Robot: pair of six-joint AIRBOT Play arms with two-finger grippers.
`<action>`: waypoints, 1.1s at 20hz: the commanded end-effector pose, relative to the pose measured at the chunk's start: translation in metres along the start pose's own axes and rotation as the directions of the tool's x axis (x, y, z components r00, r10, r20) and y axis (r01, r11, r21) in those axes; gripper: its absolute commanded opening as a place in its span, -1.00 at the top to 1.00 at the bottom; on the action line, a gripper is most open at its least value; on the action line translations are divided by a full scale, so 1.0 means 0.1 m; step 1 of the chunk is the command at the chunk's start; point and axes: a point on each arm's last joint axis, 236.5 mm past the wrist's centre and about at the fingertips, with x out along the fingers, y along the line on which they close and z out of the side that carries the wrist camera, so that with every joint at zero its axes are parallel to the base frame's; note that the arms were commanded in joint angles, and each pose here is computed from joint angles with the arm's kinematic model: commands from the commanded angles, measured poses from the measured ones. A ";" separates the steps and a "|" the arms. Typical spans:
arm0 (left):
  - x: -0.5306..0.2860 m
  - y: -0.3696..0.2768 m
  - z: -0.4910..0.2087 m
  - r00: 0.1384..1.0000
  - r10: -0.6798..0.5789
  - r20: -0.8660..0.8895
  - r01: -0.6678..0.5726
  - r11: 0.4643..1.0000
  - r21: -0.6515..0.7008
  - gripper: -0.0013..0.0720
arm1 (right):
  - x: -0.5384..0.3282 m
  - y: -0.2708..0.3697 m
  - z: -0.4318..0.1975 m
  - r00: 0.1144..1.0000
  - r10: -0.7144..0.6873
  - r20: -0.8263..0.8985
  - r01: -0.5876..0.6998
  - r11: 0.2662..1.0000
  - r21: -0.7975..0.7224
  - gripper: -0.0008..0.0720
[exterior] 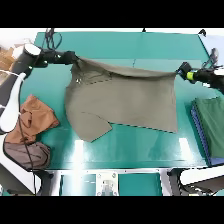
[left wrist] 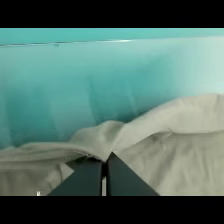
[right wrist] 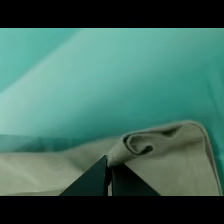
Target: Fold the shirts.
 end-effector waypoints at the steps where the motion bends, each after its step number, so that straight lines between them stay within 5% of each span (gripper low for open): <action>1: 0.24 0.20 -0.11 1.000 -0.002 0.021 0.003 0.999 -0.041 0.89 | 0.30 -0.17 -0.07 1.000 0.004 -0.029 -0.003 0.998 0.062 0.81; 2: 0.22 0.20 -0.11 1.000 -0.003 0.017 0.003 0.999 -0.053 0.87 | 0.26 -0.14 -0.06 0.999 0.018 -0.042 -0.016 0.998 0.061 0.45; 3: 0.17 0.18 -0.11 1.000 -0.024 -0.002 0.023 0.997 -0.071 0.07 | 0.18 -0.12 -0.04 0.997 0.041 -0.069 -0.037 0.998 0.059 0.18; 4: 0.07 0.18 -0.10 0.998 -0.052 -0.025 0.049 0.993 -0.111 -0.72 | 0.06 -0.10 -0.02 0.993 0.067 -0.101 -0.061 0.996 0.064 0.15; 8: -0.76 0.39 -0.09 0.970 -0.165 -0.179 0.120 0.963 -0.239 -0.73 | -0.72 -0.34 -0.01 0.974 0.093 -0.208 -0.077 0.994 0.082 0.15; 13: -1.40 0.79 -1.12 0.810 -0.150 -0.567 -0.028 0.956 -0.292 -0.73 | -1.45 -0.97 -1.05 0.889 -0.056 -0.455 0.112 0.989 0.096 -0.01; 22: -1.40 0.64 -1.81 0.676 -0.267 -0.687 -0.014 0.927 -0.374 -0.73 | -1.47 -1.35 -2.45 0.726 -0.029 -0.687 0.203 0.964 0.173 -0.01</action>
